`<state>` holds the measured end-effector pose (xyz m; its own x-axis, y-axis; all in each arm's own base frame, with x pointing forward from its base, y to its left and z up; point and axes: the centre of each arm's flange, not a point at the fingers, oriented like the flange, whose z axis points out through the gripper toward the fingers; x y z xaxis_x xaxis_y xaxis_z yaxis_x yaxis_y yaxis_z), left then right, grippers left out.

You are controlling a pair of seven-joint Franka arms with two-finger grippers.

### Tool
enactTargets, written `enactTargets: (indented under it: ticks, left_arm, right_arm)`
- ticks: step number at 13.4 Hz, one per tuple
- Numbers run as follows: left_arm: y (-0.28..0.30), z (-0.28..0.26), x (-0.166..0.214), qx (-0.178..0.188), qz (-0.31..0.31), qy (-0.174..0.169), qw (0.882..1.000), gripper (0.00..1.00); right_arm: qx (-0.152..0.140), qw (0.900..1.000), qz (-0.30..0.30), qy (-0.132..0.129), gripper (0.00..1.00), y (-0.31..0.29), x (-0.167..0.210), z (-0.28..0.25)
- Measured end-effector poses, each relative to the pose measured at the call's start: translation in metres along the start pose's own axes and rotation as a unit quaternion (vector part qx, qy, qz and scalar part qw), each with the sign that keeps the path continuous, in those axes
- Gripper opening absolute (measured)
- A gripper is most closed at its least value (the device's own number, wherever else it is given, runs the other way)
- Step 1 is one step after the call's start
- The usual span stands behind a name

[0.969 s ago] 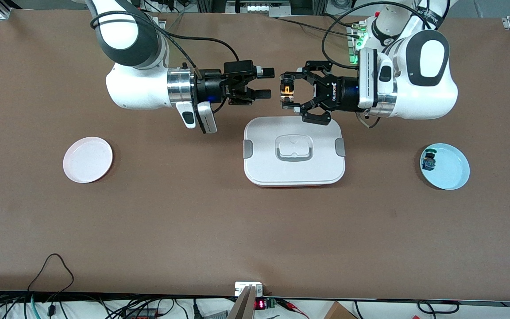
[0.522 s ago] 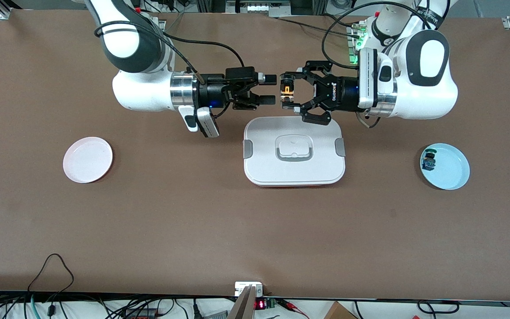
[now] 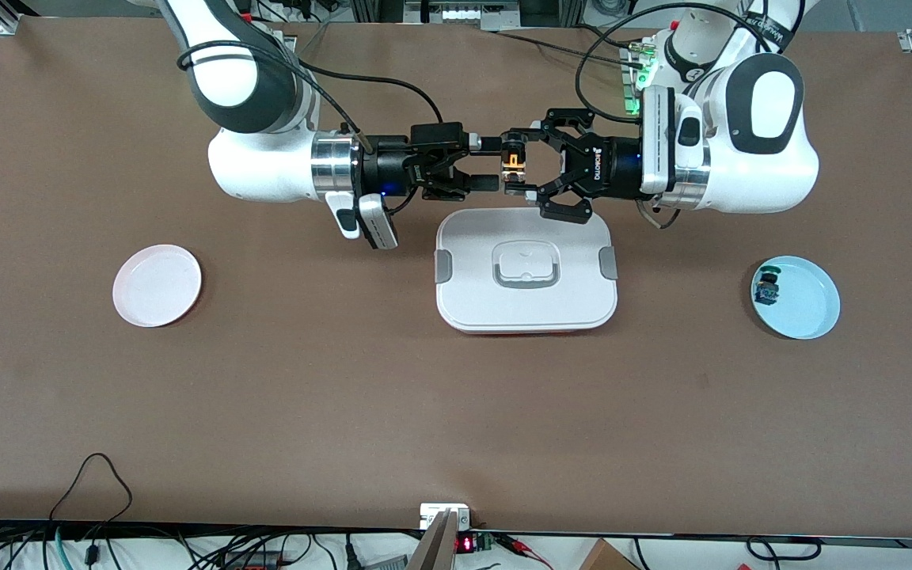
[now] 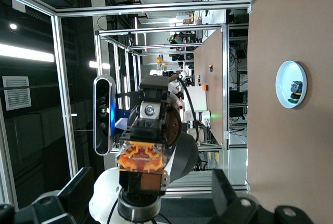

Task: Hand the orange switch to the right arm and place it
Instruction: 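Close the right gripper on the switch held by the left gripper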

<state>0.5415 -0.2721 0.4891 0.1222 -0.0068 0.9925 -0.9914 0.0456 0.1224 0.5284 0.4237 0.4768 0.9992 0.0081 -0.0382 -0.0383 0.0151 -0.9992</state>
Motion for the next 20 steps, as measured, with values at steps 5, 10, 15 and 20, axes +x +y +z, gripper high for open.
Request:
enactTargets:
  ticks: [5,10,15,20]
  left_arm:
    - [0.0,0.0,0.0,0.0,0.0,0.0,1.0,0.72]
    - [0.0,0.0,0.0,0.0,0.0,0.0,1.0,0.72]
    - [0.0,0.0,0.0,0.0,0.0,0.0,1.0,0.72]
    - [-0.001,-0.001,0.0,0.003,-0.002,0.0,1.0,0.72]
  right_arm:
    - [0.004,1.0,0.007,0.004,1.0,0.001,-0.007,0.011]
    - [-0.002,1.0,0.007,0.011,0.99,0.002,-0.009,0.013]
    - [-0.002,1.0,0.007,0.012,0.95,0.002,-0.009,0.013]
    - [0.011,1.0,-0.023,0.018,0.41,-0.005,-0.007,0.014]
